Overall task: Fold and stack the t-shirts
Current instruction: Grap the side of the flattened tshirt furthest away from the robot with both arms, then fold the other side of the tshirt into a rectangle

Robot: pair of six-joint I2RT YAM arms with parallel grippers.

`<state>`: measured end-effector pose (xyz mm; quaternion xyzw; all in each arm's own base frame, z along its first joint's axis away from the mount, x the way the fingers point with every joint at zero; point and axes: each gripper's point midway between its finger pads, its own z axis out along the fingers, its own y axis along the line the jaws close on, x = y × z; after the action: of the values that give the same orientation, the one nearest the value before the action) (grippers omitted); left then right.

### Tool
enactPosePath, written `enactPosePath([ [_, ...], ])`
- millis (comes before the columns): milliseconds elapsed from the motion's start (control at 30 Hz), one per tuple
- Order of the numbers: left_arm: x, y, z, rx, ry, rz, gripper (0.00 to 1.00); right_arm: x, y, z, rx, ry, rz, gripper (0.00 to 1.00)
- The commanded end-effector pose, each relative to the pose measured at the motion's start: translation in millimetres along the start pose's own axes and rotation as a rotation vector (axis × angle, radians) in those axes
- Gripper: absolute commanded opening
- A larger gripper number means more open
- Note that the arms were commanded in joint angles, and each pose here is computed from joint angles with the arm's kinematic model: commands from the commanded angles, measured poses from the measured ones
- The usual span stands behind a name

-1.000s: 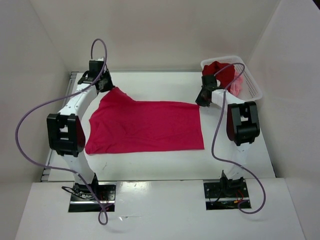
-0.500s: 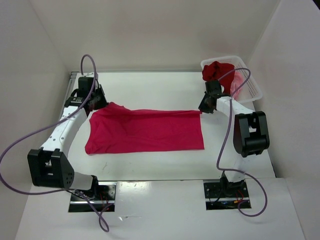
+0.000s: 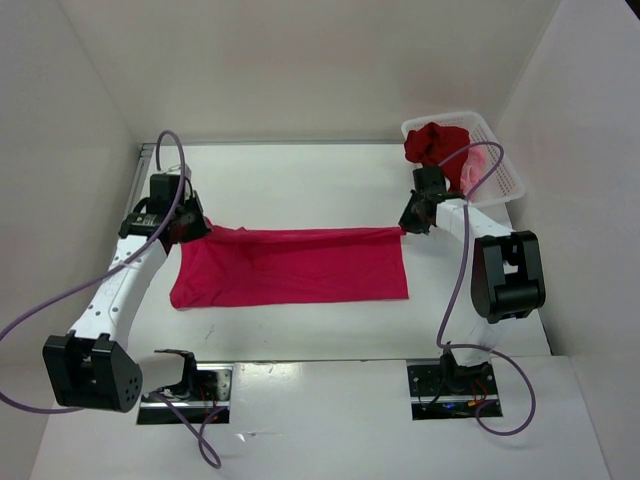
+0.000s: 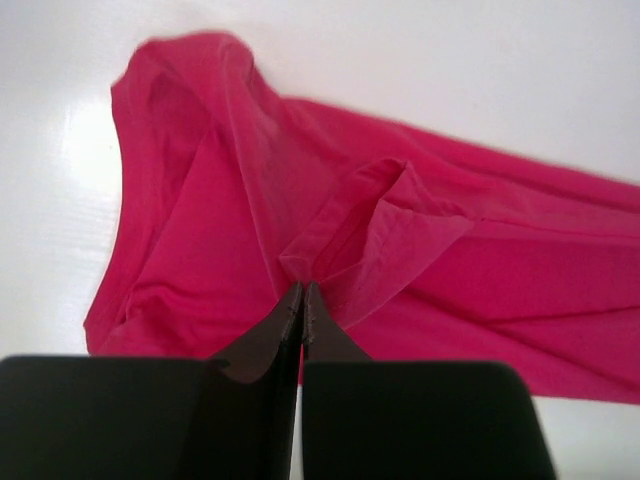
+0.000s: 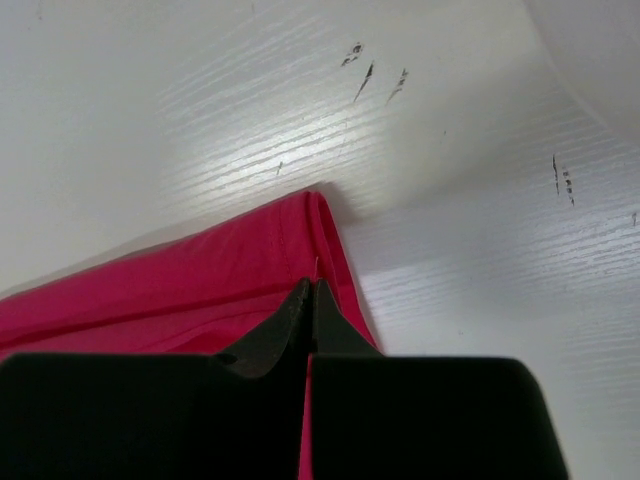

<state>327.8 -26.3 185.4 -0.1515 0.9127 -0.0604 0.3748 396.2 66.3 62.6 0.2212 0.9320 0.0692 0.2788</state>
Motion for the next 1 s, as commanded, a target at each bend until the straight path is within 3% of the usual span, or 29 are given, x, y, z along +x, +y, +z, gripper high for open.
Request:
enactPosePath([
  [0, 23, 10, -6, -0.024, 0.054, 0.033, 0.00, 5, -4, -6, 0.016, 0.006, -0.026, 0.00],
  [433, 45, 8, -13, 0.006, 0.162, 0.095, 0.00, 21, -14, 8, 0.052, 0.061, -0.040, 0.00],
  [700, 57, 0, -9, 0.027, 0.265, 0.133, 0.06, 25, -13, 13, 0.038, 0.071, -0.030, 0.07],
  [800, 56, 0, -11, 0.027, 0.267, 0.133, 0.10, 25, -16, 12, 0.046, 0.065, -0.041, 0.11],
  [967, 58, -2, -20, 0.042, 0.279, 0.131, 0.31, 18, -18, 2, 0.058, 0.038, -0.050, 0.21],
])
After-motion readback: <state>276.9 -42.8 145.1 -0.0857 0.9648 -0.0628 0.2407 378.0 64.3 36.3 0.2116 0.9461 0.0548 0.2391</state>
